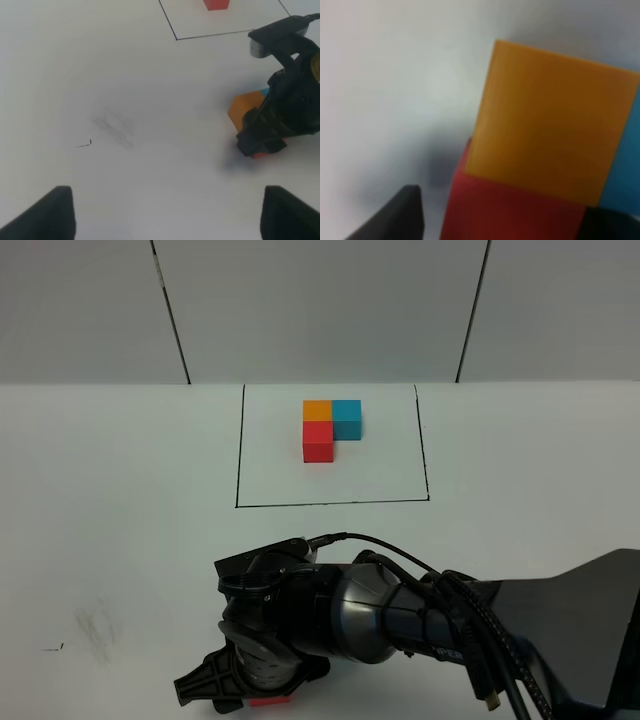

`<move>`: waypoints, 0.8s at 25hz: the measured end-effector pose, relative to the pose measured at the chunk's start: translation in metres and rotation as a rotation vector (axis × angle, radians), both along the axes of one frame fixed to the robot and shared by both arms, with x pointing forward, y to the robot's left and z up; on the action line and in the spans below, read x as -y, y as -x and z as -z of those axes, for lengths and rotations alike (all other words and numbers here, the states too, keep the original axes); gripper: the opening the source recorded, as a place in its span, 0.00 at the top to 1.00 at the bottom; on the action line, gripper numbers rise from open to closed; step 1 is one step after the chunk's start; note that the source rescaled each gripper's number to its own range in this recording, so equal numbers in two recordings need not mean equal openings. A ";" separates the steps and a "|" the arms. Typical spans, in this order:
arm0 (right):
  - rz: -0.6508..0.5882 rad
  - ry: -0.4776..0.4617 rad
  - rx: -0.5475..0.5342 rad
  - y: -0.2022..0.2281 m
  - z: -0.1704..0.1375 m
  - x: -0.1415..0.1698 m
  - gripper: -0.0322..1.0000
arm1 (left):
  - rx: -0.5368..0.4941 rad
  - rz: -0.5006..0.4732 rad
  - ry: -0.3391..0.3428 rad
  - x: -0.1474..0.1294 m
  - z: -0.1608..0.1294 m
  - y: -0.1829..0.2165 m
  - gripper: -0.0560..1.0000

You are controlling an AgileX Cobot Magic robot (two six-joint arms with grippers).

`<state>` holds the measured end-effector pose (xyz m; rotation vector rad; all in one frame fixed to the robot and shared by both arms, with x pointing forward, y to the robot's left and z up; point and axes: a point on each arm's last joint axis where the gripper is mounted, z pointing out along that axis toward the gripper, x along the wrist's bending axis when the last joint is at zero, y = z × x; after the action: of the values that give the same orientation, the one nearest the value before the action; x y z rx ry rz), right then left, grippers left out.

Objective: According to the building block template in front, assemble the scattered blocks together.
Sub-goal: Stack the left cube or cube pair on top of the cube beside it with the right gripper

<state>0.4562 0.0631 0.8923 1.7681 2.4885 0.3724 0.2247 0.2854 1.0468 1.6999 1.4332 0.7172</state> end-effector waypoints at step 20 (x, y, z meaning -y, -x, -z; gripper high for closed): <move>0.001 -0.060 0.035 -0.006 -0.002 -0.004 0.77 | 0.000 0.000 0.000 0.000 0.000 0.000 0.05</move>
<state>0.4620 0.0668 0.8940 1.7681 2.4774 0.4791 0.2247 0.2854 1.0468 1.6999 1.4332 0.7172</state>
